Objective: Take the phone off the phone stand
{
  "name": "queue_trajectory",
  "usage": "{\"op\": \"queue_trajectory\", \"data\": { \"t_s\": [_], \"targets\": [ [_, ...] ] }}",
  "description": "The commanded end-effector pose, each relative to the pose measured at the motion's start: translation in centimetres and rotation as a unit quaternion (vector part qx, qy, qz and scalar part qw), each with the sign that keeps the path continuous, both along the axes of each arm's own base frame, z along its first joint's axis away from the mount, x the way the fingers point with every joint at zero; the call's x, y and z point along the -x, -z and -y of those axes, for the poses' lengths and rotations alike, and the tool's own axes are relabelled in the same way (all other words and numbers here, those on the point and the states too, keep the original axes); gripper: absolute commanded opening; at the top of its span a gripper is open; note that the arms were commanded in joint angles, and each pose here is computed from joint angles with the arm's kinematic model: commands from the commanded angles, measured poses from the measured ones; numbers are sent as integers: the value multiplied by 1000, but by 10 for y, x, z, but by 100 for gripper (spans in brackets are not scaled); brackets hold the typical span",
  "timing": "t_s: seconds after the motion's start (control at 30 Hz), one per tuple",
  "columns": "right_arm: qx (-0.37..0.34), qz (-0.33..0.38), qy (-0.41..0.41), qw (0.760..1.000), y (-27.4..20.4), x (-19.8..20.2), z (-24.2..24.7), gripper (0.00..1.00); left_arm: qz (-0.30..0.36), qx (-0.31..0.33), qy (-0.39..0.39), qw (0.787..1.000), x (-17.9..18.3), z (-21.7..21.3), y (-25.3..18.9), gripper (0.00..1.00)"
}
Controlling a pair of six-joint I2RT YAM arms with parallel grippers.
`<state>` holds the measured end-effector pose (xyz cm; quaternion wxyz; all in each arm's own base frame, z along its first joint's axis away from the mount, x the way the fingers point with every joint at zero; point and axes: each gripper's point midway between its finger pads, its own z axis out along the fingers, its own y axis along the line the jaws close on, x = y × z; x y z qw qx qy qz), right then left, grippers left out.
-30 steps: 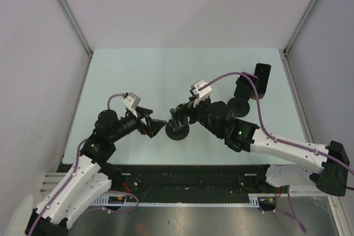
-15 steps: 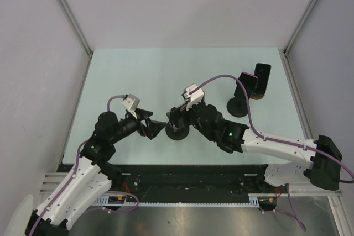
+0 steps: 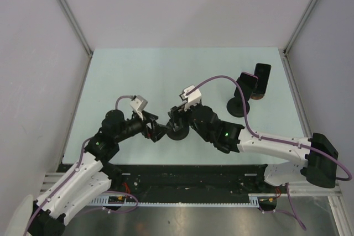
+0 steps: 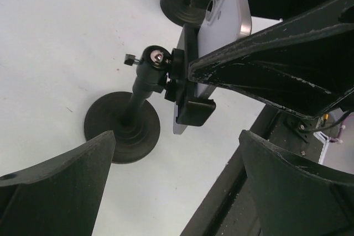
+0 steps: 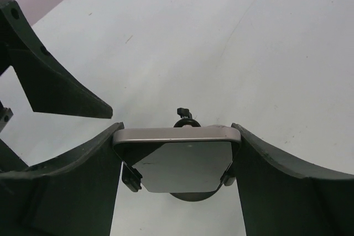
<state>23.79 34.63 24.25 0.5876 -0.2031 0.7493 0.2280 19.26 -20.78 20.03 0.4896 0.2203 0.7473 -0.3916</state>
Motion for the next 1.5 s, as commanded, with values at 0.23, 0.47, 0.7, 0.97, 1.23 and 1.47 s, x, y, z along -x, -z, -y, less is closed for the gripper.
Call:
{"op": "queue_trajectory", "data": {
  "t_s": [0.23,0.47,0.7,0.97,1.23,1.47],
  "targets": [
    [-51,18,5,999,-41,2,1,0,33,-29,18,999,-5,20,-8,99],
    [-50,15,-3,999,-40,4,0,0,41,-43,10,998,-12,32,-5,91],
    [-49,15,-11,999,-41,6,-1,0,59,-9,-9,998,-20,38,-12,70],
    [-47,14,-13,999,-40,6,0,0,57,-7,5,998,-17,42,-11,41],
    [-44,15,-26,999,-43,4,4,0,57,-5,6,998,-11,37,-9,6],
    [-47,13,-61,997,-51,3,11,0,55,-4,-21,998,-9,24,-6,0]
  ]
}}
